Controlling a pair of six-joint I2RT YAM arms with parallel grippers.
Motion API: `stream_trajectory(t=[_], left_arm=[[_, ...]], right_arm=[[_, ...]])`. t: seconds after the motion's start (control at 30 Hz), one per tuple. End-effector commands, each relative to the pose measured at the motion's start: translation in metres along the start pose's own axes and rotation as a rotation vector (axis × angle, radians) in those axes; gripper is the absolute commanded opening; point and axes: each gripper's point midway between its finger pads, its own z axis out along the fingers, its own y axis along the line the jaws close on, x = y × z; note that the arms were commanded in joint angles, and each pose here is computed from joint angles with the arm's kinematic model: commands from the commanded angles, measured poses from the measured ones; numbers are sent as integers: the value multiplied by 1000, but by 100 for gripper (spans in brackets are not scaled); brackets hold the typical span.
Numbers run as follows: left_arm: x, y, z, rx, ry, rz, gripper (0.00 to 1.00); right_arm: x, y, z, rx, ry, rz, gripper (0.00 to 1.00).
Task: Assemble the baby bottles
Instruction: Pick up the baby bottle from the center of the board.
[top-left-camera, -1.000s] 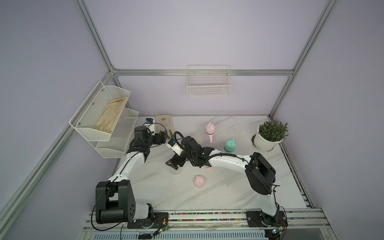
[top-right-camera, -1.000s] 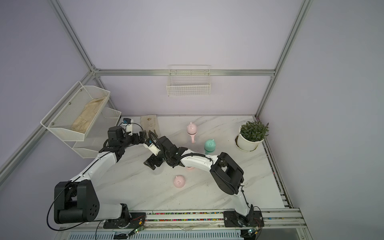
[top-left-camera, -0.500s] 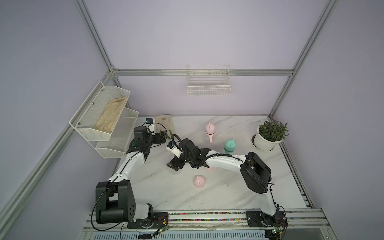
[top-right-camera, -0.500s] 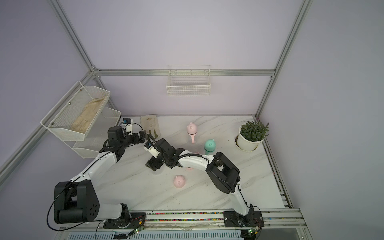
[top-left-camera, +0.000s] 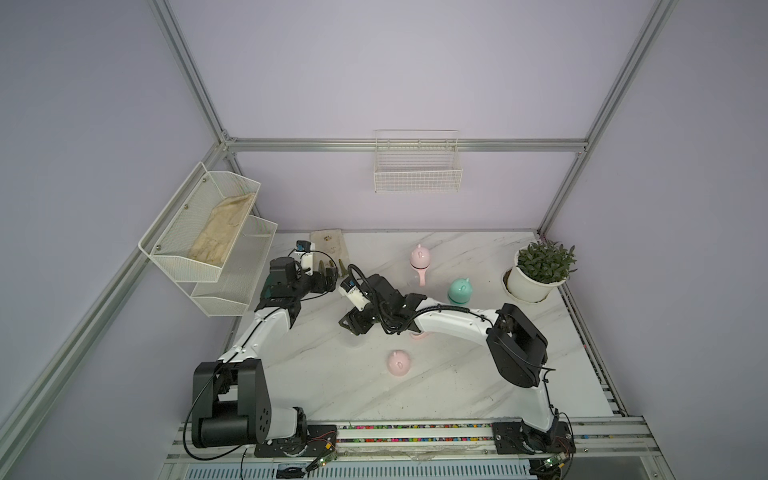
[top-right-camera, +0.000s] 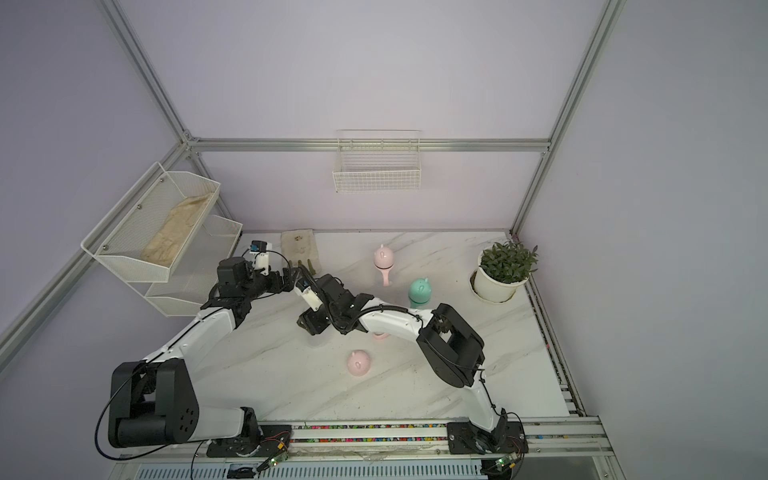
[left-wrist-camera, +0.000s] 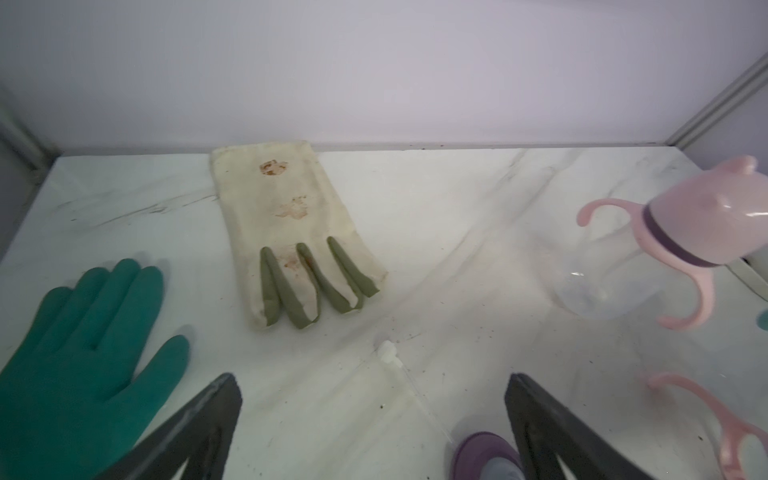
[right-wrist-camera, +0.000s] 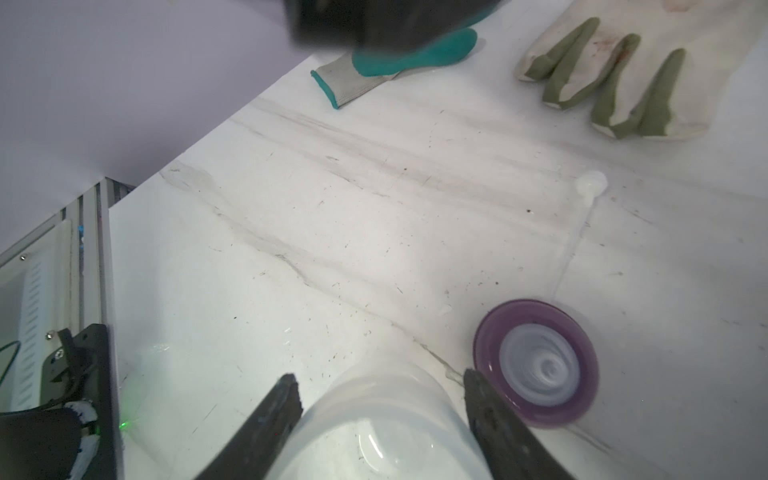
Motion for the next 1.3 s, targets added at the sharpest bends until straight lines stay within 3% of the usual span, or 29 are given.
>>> stream_trajectory(t=[0.0, 0.1, 0.27, 0.43, 0.73, 1.27], left_arm=[[-27, -63, -25, 339, -158, 124, 100], [-35, -103, -48, 586, -227, 200, 100], [-39, -133, -73, 788, -246, 247, 100], [-26, -172, -86, 920, -256, 343, 100], [-39, -205, -79, 938, -275, 389, 100], [-52, -228, -77, 950, -261, 373, 96]], right_arm=[[-62, -27, -76, 42, -150, 107, 43], [-71, -57, -114, 114, -173, 152, 42], [-80, -92, -157, 214, -206, 185, 42], [-113, -77, -184, 100, -297, 201, 40], [-140, -23, -206, -200, -406, 219, 39], [-132, 0, -186, -319, -371, 211, 39]])
